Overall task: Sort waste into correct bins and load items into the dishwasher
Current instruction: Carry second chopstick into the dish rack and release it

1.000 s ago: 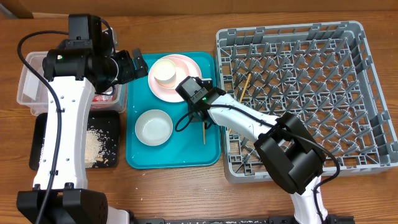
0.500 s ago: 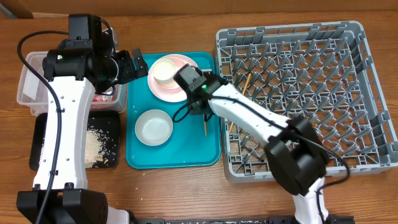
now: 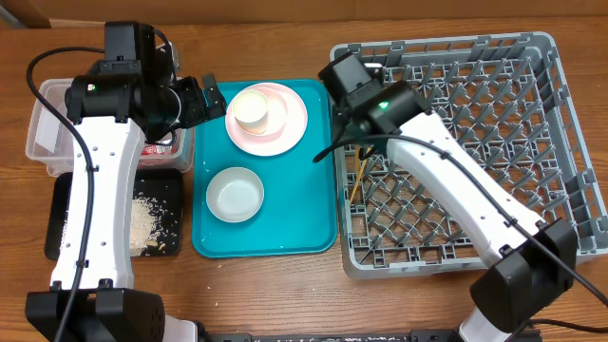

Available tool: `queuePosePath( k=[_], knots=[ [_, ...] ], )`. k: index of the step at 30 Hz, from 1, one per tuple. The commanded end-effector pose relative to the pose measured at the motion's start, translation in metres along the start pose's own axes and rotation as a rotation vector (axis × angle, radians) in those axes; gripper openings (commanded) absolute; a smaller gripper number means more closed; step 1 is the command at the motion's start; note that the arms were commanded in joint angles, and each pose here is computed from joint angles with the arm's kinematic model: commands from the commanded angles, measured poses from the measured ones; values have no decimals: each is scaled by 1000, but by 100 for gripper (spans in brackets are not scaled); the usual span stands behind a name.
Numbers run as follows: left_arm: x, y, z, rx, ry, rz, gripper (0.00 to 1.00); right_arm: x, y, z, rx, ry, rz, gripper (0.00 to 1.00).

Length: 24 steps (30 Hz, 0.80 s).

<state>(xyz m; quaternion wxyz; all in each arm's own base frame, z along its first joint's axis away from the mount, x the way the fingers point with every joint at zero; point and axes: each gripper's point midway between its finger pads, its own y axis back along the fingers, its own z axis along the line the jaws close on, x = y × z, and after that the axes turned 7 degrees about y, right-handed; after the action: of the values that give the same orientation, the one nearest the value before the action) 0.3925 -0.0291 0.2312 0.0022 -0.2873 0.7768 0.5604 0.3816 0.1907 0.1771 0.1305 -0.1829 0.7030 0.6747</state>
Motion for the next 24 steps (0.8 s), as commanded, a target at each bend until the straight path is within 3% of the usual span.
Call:
queuePosePath(
  k=[1, 20, 24],
  knots=[
    [-1, 1, -3, 10, -15, 0, 100, 2, -4, -9, 7, 8, 15, 4],
    [-1, 1, -3, 10, -15, 0, 100, 37, -40, -6, -12, 15, 106, 4],
    [-1, 1, -3, 10, -15, 0, 100, 38, -40, -2, -37, 14, 112, 8]
  ],
)
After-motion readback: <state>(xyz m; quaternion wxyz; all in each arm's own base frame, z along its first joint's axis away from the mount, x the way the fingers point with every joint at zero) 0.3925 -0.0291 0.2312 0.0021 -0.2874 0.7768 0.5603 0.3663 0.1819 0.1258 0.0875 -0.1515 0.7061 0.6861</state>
